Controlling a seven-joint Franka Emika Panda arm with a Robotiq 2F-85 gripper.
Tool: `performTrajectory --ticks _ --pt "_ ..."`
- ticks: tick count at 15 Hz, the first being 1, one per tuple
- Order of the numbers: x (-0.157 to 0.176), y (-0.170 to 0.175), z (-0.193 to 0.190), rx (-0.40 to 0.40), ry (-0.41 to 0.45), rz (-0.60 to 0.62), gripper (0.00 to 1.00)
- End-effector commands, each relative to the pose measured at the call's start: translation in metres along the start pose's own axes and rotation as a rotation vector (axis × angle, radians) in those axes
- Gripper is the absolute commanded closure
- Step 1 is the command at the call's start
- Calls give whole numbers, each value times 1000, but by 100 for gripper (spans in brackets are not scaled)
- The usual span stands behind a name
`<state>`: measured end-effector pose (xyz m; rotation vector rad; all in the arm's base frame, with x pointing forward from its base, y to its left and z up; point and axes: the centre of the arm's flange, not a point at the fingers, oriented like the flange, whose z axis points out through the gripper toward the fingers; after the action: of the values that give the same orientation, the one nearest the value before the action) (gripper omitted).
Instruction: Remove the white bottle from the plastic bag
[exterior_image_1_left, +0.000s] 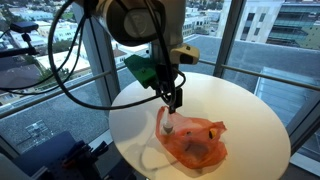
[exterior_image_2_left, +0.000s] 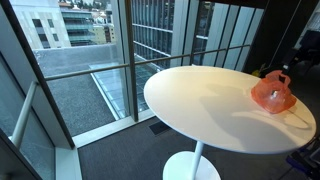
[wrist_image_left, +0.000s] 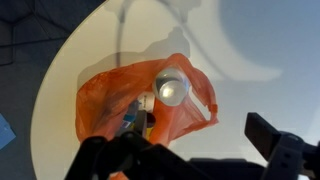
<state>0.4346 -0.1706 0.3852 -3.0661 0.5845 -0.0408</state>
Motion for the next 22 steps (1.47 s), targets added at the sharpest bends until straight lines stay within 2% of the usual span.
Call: performTrajectory --ticks 1,5,8,16,22 --pt "4 31 11 -20 9 19 0" --pt "1 65 13 -38 11 73 0" --pt "-2 77 19 -46 3 91 0" --pt "6 62 66 -57 -42 75 0" --pt "13 35 81 -74 -52 23 0"
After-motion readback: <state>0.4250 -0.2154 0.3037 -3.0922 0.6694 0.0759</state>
